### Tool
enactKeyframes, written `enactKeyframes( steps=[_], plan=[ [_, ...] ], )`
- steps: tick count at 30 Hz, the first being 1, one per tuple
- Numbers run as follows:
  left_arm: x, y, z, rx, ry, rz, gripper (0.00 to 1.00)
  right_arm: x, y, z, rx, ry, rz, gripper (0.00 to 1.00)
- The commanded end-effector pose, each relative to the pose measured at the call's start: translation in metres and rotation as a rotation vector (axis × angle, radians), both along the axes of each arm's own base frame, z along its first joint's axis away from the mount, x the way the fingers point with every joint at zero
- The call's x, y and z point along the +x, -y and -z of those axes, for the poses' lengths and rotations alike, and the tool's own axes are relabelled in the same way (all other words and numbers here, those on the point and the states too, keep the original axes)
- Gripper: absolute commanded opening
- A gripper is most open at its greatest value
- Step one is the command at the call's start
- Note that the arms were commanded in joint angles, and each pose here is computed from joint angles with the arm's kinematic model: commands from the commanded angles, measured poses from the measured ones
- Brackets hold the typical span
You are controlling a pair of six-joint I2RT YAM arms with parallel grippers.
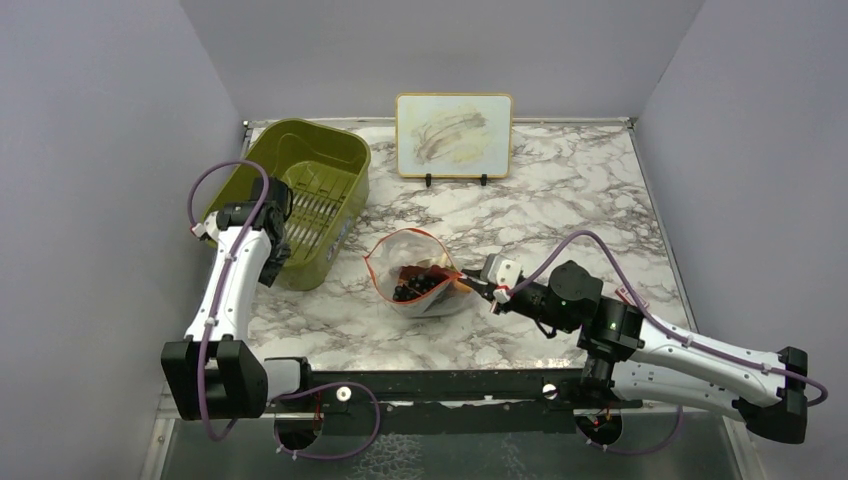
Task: Place the food in the zip-top bag and seal the zipper
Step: Pick up the bin at the center of the board.
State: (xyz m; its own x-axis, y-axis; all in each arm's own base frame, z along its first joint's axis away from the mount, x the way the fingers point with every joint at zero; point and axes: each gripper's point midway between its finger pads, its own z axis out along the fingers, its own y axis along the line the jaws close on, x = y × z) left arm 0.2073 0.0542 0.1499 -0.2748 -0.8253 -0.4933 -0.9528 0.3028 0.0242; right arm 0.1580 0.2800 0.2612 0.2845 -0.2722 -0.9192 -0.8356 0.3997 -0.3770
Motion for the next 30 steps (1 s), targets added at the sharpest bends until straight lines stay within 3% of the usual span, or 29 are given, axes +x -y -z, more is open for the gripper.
enactKeyframes(
  steps=[1, 4, 7, 13, 20, 23, 30],
  plan=[
    [0.015, -0.002, 0.001, 0.011, 0.06, 0.061, 0.3, 0.004, -0.002, -0.027, 0.064, 0.028, 0.021, 0.01],
    [0.029, -0.008, -0.014, 0.071, 0.112, 0.191, 0.12, 0.006, 0.006, -0.028, 0.056, 0.017, 0.053, 0.01],
    [0.051, -0.011, -0.04, 0.152, 0.233, 0.376, 0.0, 0.009, 0.023, -0.032, 0.057, 0.001, 0.116, 0.01],
    [0.066, -0.014, -0.086, 0.374, 0.502, 0.601, 0.0, 0.021, 0.062, -0.043, 0.07, 0.003, 0.286, 0.01],
    [0.07, 0.0, -0.091, 0.467, 0.639, 0.761, 0.0, 0.026, 0.076, -0.038, 0.02, 0.005, 0.347, 0.01],
    [0.072, -0.001, -0.09, 0.473, 0.642, 0.765, 0.0, 0.025, 0.079, -0.038, 0.034, -0.011, 0.357, 0.01],
    [0.085, -0.013, -0.076, 0.42, 0.512, 0.672, 0.0, 0.025, 0.078, -0.04, 0.044, -0.017, 0.36, 0.01]
  ],
)
